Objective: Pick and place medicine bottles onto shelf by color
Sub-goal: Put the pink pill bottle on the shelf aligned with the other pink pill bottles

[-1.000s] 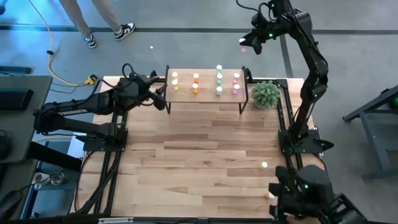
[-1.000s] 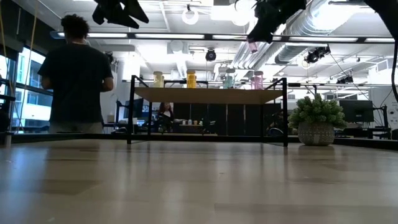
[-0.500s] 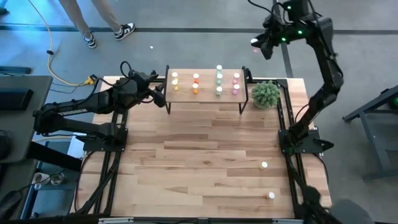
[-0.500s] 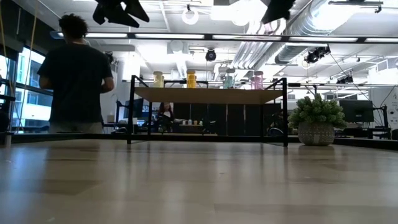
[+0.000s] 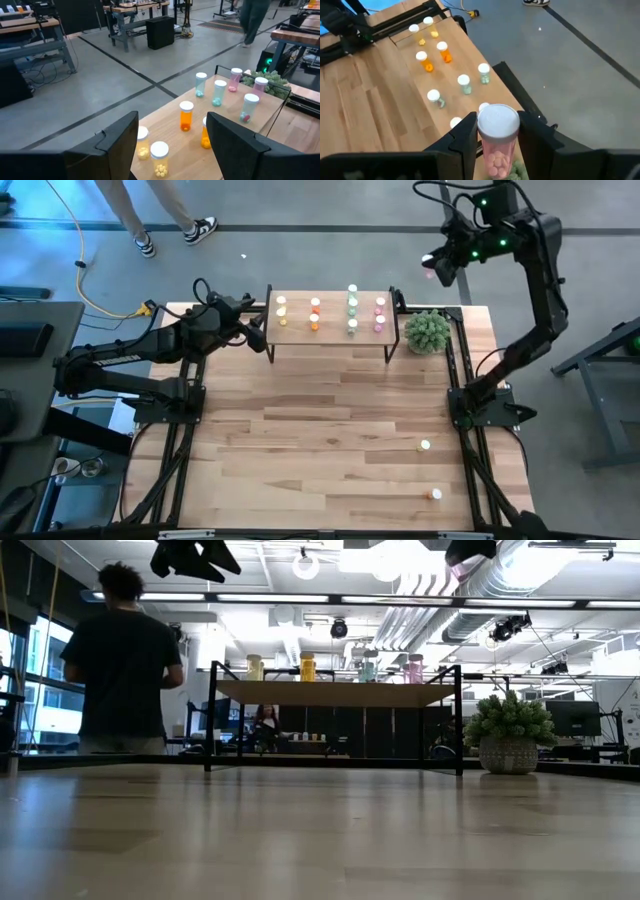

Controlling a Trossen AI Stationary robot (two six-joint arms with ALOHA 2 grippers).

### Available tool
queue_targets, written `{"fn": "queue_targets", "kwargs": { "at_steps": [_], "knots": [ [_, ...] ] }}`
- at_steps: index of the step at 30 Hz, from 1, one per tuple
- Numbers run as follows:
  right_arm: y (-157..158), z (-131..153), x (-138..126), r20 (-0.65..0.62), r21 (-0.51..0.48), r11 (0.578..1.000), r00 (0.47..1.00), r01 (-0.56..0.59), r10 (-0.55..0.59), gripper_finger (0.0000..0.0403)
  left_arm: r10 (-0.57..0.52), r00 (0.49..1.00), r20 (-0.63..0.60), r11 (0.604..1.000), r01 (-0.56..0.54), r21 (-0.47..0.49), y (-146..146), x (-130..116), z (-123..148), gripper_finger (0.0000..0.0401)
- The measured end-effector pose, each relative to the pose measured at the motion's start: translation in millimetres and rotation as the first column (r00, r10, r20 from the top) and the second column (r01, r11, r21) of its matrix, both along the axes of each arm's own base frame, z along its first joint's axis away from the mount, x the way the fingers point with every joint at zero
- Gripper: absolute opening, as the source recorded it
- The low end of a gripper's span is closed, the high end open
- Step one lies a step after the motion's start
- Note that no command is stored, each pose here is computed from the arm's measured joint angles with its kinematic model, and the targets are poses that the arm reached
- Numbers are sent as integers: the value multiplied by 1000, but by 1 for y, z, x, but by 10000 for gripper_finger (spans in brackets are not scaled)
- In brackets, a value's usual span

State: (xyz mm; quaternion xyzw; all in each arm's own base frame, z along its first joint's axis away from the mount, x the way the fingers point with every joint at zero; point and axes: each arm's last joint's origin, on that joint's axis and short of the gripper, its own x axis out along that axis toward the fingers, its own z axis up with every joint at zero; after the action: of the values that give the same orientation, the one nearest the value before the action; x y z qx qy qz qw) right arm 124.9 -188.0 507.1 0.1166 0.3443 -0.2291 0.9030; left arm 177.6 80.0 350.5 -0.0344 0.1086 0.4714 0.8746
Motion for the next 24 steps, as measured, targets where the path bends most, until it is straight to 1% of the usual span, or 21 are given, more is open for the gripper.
{"fn": "queue_targets", "kwargs": {
  "at_steps": [2,4,6,10,12,16,18,21,24],
  "knots": [
    [5,2,0,4,5,1000,1000,12,-12,113,0,1000,0,1000,0,0,0,0,0,225],
    [11,5,0,10,-6,999,999,48,-48,113,0,1000,0,1000,0,0,0,0,0,225],
    [18,9,1,7,-33,993,993,116,-116,113,0,1000,0,1000,0,0,0,0,0,225],
    [35,14,4,-43,-115,964,968,240,-246,113,0,1000,9,1000,0,3,0,0,1,225],
    [47,17,5,-43,-141,959,966,247,-255,113,-3,1000,14,1000,3,4,0,0,1,225],
    [70,21,3,-45,-155,962,972,223,-232,113,-26,999,21,1000,26,0,0,1,1,225],
    [79,22,2,-44,-180,952,965,248,-260,113,-41,999,22,999,41,-4,-1,1,1,225],
    [94,11,-3,-56,-206,942,958,264,-280,113,-58,998,24,998,58,-8,-1,2,1,225],
    [105,-12,-6,-27,-217,935,955,282,-295,113,-59,998,24,998,60,-8,-1,2,1,225]
  ]
}}
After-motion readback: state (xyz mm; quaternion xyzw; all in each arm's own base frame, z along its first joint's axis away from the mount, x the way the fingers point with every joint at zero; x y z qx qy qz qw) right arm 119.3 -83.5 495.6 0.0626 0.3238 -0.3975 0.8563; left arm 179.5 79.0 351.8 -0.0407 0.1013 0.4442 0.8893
